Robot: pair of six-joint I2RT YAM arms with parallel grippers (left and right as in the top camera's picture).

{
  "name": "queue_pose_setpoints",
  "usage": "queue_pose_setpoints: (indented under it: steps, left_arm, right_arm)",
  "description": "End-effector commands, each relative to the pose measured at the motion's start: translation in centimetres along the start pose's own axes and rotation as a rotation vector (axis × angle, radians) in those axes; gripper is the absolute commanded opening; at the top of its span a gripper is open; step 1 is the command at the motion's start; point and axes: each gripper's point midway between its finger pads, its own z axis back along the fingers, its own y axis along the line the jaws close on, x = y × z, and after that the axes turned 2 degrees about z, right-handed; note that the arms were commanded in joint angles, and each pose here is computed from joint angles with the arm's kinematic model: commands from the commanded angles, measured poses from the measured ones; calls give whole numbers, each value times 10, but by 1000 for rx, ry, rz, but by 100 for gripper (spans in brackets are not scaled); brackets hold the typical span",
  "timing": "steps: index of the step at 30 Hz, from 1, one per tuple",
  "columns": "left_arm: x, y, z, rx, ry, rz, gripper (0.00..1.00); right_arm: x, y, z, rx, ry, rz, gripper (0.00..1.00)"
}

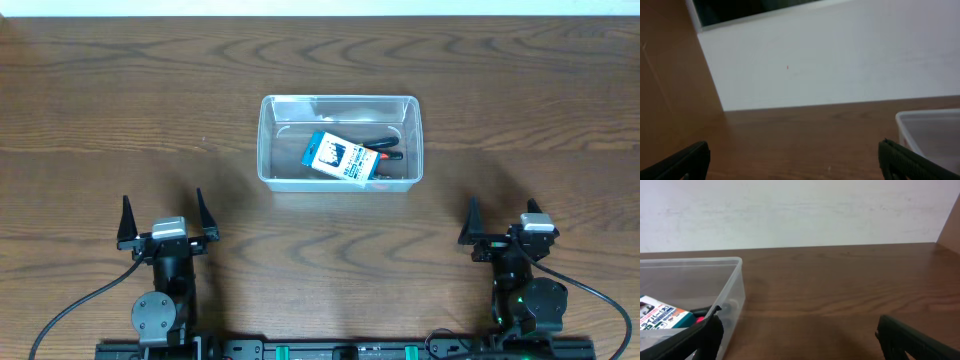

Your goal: Pack container

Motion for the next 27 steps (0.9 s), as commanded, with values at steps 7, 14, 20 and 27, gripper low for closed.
queue_pose_setpoints:
  steps: [7,14,20,27]
  left_arm:
    - [-30,1,2,13,121,13,98]
    - [-63,-11,9,-55,256,1,98]
    - [-64,-16,9,-81,258,8,98]
    - [-64,-16,9,-81,258,8,98]
  right_arm:
    - [-1,-2,0,-9,0,11,99]
    - [-1,-2,0,-9,0,11,99]
    - [-1,-2,0,-9,0,11,99]
    - [-1,-2,0,-9,0,11,99]
